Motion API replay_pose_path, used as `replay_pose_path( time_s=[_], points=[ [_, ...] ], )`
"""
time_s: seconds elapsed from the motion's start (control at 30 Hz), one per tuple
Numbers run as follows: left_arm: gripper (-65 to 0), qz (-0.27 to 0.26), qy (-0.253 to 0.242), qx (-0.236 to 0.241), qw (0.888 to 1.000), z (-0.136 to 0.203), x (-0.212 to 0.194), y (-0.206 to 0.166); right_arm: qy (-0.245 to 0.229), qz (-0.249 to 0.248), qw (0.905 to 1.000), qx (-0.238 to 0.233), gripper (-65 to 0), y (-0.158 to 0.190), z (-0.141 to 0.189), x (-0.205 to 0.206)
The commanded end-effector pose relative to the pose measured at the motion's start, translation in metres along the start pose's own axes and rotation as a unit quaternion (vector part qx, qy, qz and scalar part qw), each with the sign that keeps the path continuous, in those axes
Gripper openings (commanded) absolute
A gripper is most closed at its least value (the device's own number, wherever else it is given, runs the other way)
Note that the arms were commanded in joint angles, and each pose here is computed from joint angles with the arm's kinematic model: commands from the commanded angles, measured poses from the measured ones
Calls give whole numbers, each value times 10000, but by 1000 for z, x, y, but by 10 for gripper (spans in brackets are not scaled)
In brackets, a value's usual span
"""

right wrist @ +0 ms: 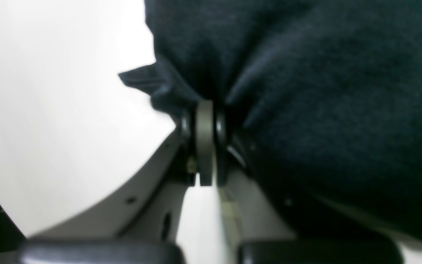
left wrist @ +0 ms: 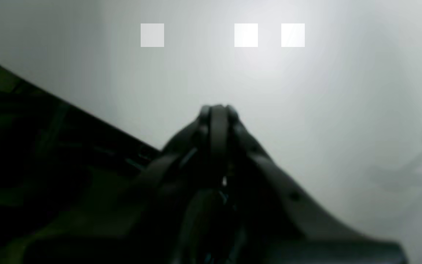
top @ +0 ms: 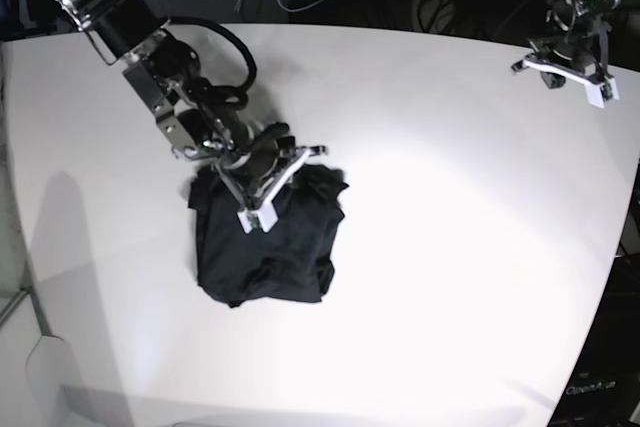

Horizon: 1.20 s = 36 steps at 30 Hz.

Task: Fold the T-shirt properly

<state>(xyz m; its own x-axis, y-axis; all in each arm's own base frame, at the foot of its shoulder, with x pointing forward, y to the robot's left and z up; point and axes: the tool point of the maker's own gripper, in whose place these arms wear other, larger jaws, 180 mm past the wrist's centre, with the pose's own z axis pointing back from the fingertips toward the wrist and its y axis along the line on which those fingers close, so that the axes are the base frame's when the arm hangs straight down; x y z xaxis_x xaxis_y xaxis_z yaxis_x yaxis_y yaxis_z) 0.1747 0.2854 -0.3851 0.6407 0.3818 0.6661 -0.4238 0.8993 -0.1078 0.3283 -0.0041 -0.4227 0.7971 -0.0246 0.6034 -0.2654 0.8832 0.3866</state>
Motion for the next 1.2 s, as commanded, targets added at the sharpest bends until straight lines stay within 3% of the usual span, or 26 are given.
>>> replay_pose_path(
  time_s=[0.0, 0.2, 0.5, 0.8, 1.17],
  points=[
    [-650, -31, -174, -12, 9998, 3, 9, 1, -52, 30, 9999, -88, -650, -4, 4, 8],
    [-650, -24, -191, -27, 9998, 3, 9, -1, -472, -164, 9987, -60, -650, -8, 25, 30],
    [-650, -18, -193, -39, 9998, 2, 10, -2, -681, -338, 9971, -42, -650, -14, 66, 37],
    [-650, -204, 63, -247, 9995, 5, -10, -17, -795, -465, 9954, -271, -650, -32, 113, 26],
    [-650, -121, 290, -241, 9992, 15, -35, -19, -670, -975, 9886, -937, -650, -76, 155, -23]
  ],
)
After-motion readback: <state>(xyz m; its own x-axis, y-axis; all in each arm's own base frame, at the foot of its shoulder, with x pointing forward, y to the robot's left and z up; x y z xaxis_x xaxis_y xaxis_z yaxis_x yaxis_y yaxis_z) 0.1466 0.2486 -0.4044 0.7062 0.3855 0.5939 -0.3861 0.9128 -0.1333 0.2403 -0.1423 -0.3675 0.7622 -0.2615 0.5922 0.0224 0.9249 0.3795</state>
